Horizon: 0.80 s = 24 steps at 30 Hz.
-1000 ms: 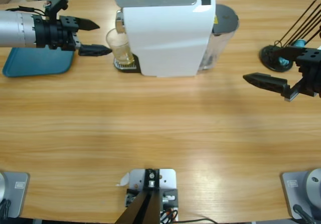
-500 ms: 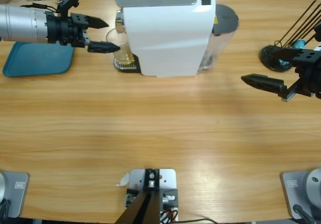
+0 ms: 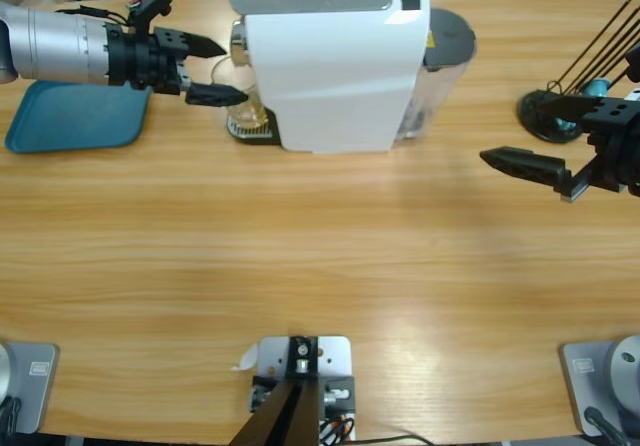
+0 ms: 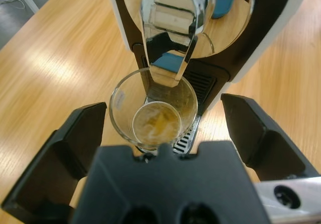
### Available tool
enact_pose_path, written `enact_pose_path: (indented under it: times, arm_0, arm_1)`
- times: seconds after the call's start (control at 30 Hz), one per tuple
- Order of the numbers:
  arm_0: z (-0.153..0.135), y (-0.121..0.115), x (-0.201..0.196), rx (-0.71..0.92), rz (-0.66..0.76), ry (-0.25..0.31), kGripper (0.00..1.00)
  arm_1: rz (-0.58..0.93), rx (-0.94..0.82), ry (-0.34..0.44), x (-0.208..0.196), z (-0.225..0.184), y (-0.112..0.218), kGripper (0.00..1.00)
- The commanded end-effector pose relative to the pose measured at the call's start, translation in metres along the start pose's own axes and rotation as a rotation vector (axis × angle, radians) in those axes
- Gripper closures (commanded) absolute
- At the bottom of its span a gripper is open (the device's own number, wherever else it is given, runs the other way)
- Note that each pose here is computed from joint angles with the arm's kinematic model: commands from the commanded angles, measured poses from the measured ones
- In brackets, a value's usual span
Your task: Pour coffee
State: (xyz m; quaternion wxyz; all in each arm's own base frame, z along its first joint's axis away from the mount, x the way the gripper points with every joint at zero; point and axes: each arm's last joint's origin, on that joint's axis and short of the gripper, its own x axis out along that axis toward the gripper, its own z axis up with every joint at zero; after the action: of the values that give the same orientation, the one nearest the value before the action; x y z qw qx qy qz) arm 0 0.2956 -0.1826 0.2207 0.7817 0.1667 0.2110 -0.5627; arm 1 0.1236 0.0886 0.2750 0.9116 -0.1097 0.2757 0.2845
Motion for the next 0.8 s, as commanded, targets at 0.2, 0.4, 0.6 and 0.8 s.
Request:
enact_pose_path:
  times: [0.2,0.4,0.6,0.8]
  arm_0:
    - [-0.017,0.004,0.021,-0.052,-0.043,0.034,0.018]
    - [-0.019,0.008,0.028,-0.061,-0.045,0.035,0.0]
    - [-0.02,0.012,0.034,-0.072,-0.044,0.034,0.0]
    - [-0.018,0.012,0.038,-0.07,-0.046,0.033,0.032]
  arm_1:
    - [0.026,0.012,0.044,0.009,-0.007,0.001,0.0]
    - [0.027,0.011,0.047,0.01,-0.008,0.001,0.0]
    - [0.029,0.011,0.052,0.012,-0.008,0.001,0.0]
    - [0.038,0.012,0.056,0.014,-0.008,0.002,0.0]
